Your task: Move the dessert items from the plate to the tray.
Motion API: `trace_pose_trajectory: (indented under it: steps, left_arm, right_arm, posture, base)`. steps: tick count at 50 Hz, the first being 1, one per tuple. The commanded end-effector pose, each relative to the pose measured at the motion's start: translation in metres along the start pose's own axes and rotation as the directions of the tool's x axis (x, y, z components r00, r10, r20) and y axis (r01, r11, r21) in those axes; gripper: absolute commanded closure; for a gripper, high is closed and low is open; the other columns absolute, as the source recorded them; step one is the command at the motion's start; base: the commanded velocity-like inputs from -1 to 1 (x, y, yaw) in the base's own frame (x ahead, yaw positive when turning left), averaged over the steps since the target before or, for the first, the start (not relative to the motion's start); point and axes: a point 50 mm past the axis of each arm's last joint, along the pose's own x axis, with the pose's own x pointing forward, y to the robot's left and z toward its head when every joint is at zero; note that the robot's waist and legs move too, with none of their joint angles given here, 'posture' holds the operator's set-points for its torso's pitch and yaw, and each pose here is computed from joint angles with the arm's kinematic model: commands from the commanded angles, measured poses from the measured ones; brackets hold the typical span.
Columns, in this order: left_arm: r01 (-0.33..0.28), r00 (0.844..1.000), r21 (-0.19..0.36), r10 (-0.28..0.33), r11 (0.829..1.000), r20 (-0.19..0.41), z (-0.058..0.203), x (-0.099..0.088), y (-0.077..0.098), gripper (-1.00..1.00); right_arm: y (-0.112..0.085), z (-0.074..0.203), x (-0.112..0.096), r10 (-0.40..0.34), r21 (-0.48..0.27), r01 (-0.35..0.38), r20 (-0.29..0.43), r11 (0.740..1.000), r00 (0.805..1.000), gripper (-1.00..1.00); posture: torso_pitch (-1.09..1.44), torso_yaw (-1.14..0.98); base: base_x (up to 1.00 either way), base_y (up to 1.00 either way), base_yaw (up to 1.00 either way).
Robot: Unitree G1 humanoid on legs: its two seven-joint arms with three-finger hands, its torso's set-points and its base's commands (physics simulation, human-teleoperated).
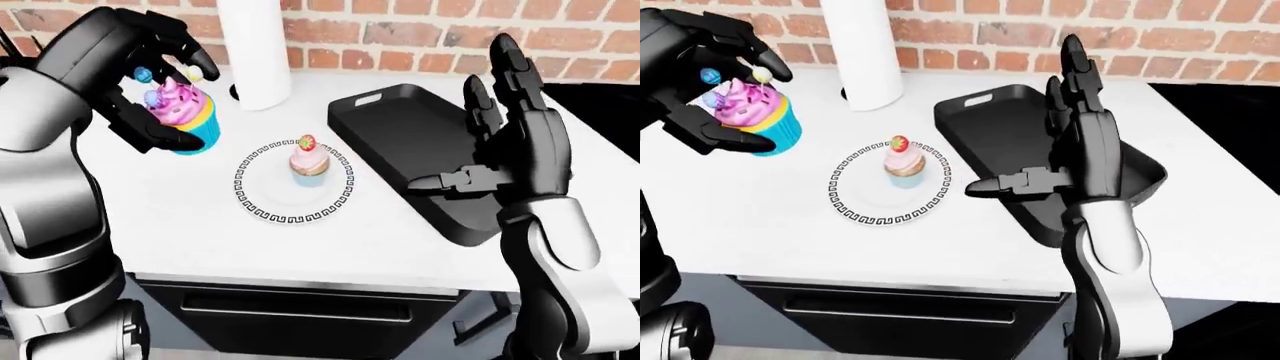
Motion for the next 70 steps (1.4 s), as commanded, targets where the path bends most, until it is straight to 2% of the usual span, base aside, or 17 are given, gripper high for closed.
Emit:
trace_pose_trajectory:
  steps: [1, 9, 27, 35, 36, 45, 62, 70]
  left_arm:
    - [-0.08, 0.991, 0.053, 0.074, 0.995, 0.108, 0.026, -0.008, 0.014, 0.47]
    - [-0.082, 0.99, 0.059, 0.075, 0.995, 0.116, 0.029, -0.008, 0.016, 0.49]
    - [-0.093, 0.99, 0.069, 0.084, 0.993, 0.117, 0.03, -0.008, 0.021, 0.5]
    - [-0.099, 0.989, 0.076, 0.089, 0.992, 0.117, 0.031, -0.007, 0.023, 0.51]
    - [-0.097, 0.989, 0.076, 0.088, 0.992, 0.118, 0.031, -0.008, 0.023, 0.51]
    - [-0.103, 0.988, 0.078, 0.093, 0.992, 0.121, 0.033, -0.008, 0.026, 0.51]
    - [-0.104, 0.988, 0.081, 0.094, 0.991, 0.118, 0.033, -0.011, 0.025, 0.52]
    - [-0.11, 0.987, 0.086, 0.099, 0.99, 0.124, 0.036, -0.01, 0.028, 0.53]
  right_arm:
    - [-0.005, 0.02, -0.002, -0.034, -0.02, 0.036, 0.112, 0.999, 0.993, -1.0]
    - [-0.006, 0.019, -0.004, -0.038, -0.017, 0.041, 0.117, 0.999, 0.992, -1.0]
    - [-0.006, 0.018, -0.007, -0.036, -0.02, 0.039, 0.121, 0.999, 0.992, -1.0]
    - [-0.009, 0.02, -0.006, -0.053, -0.045, 0.059, 0.123, 0.997, 0.991, -1.0]
    - [-0.009, 0.024, -0.006, -0.048, -0.042, 0.055, 0.153, 0.998, 0.987, -1.0]
    - [-0.009, 0.026, -0.006, -0.05, -0.041, 0.056, 0.15, 0.998, 0.987, -1.0]
    - [-0.01, 0.024, -0.009, -0.054, -0.043, 0.061, 0.153, 0.997, 0.987, -1.0]
    - [-0.012, 0.024, -0.011, -0.063, -0.015, 0.066, 0.154, 0.998, 0.986, -1.0]
  posture:
    - [0.0, 0.0]
    - [0.0, 0.0]
    - [0.0, 0.0]
    - [0.0, 0.0]
    - [0.0, 0.0]
    - [0.0, 0.0]
    - [0.0, 0.0]
    - [0.0, 0.0]
  base:
    - [0.0, -1.0, 0.0]
    - [0.0, -0.88, 0.0]
    - [0.0, -0.01, 0.0]
    - [0.0, 0.0, 0.0]
    - [0.0, 0.19, 0.0]
    - [0.43, 0.95, 0.0]
    - [0.03, 0.02, 0.0]
    - [0.0, 0.0, 0.0]
